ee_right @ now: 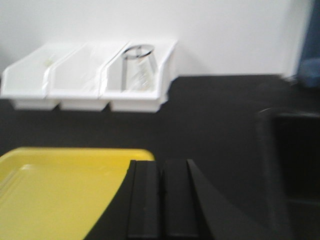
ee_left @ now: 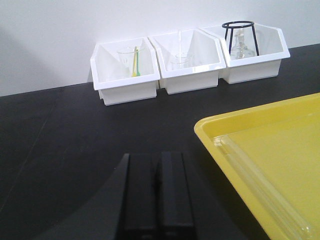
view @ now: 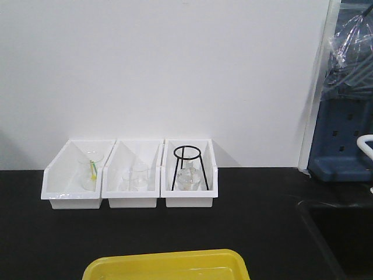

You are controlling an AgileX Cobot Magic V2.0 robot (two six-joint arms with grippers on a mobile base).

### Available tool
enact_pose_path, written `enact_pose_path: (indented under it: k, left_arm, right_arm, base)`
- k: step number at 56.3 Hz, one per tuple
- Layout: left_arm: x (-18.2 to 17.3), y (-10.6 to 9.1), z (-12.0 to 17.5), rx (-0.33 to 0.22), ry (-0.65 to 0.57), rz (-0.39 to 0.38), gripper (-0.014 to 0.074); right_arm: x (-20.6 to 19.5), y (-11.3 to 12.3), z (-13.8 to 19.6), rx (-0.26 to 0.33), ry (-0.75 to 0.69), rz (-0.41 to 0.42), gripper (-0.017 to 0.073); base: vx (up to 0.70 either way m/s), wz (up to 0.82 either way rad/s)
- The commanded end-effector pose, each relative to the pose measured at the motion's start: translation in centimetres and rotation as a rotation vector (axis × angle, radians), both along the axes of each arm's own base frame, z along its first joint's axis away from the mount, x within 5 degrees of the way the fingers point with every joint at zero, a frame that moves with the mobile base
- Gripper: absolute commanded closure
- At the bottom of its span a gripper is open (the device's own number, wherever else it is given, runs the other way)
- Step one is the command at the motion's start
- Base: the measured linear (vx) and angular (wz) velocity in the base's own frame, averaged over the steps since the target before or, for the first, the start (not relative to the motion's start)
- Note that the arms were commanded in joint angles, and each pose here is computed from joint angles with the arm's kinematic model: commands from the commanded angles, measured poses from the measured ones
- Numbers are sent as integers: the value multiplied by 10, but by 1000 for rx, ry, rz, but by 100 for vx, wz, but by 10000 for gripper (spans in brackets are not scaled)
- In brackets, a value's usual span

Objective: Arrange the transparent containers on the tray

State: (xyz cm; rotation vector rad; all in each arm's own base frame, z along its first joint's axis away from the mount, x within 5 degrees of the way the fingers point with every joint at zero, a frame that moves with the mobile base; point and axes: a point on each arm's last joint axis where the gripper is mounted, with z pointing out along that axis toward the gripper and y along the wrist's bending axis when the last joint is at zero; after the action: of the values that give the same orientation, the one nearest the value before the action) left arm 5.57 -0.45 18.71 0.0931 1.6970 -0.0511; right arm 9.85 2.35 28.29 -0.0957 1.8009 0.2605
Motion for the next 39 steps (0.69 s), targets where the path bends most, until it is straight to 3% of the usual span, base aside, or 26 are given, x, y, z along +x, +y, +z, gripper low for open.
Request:
enact_pose_path:
  k: [1, 13, 16, 25, 39]
  left_arm:
    - [0, 0, -3, -14, -64, -3, 600]
    - [0, 0, -3, -14, -64, -3, 600]
    - [0, 0, -3, -14, -64, -3, 600]
    - [0, 0, -3, -14, -64, -3, 600]
    - [0, 0, -3, -14, -64, -3, 600]
  right_arm:
    - [-16, -12, -12, 51, -172, -105, 571]
    - [-39, -25, -80, 54, -300, -254, 571]
    - [-42, -25, -82, 46, -281, -263, 571]
    - [-41, -25, -86, -68, -255, -256, 571]
    - [-41, -25, -86, -74, -256, -255, 571]
  base:
    - [0, 0]
    - [0, 0]
    - [0, 0]
    - [0, 0]
    - [0, 0]
